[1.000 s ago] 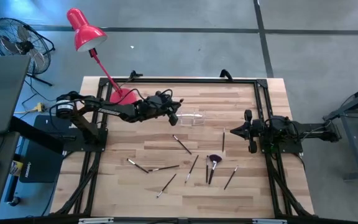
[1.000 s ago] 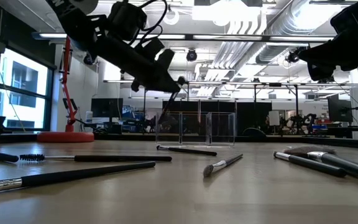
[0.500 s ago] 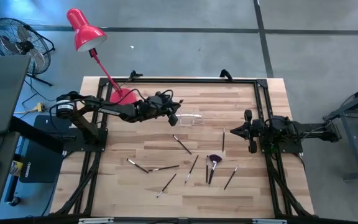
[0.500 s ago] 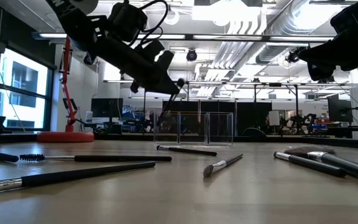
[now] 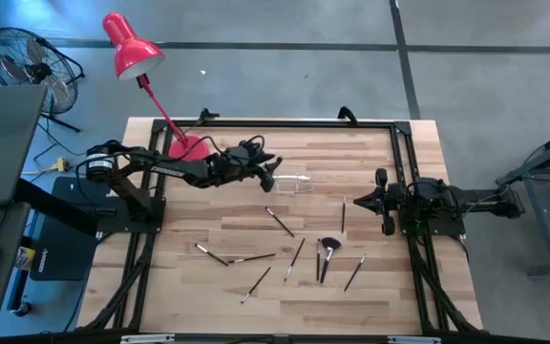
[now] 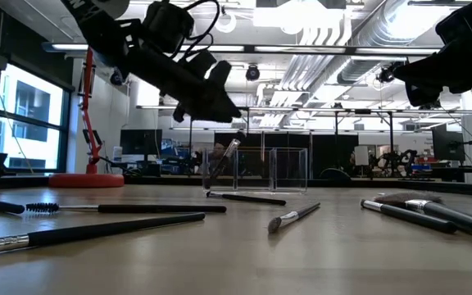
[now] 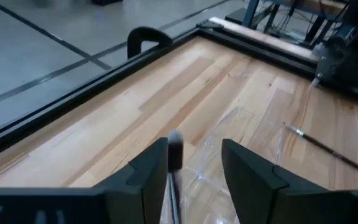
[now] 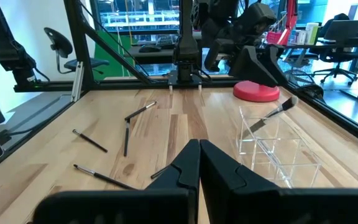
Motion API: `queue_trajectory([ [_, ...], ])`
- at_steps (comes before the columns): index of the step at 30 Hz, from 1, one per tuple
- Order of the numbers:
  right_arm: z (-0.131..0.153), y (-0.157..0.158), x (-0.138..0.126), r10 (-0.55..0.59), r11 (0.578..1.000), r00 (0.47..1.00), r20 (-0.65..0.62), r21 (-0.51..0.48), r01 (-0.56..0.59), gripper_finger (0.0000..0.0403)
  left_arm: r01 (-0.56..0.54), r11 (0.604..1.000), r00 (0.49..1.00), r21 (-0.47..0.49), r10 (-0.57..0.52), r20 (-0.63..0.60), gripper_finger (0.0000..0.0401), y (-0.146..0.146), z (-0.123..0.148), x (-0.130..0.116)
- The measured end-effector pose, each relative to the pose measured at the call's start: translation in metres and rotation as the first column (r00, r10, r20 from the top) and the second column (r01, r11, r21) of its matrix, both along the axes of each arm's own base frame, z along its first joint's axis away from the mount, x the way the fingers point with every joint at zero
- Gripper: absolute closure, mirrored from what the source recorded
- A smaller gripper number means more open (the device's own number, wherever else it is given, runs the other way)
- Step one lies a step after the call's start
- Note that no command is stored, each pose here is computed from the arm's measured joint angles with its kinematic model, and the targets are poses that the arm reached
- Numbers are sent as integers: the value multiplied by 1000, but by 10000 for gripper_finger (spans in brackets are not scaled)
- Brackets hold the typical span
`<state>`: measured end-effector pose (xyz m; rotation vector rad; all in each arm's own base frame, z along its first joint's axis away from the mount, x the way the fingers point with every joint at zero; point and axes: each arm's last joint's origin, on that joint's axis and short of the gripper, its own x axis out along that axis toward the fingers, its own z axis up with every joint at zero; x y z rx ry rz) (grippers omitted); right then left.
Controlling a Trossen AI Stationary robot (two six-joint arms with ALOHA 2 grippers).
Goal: Pick & Place Makeup Supplies
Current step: Put the makeup brush into the transparent organizer
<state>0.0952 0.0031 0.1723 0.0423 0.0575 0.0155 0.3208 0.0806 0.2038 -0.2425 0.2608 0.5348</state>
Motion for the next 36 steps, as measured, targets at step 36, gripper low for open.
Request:
queue_trajectory([
  [36,1,0,0,4,1000,1000,8,10,-4,398,-187,862,917,-471,-19,-398,357,-96,111,-21],
])
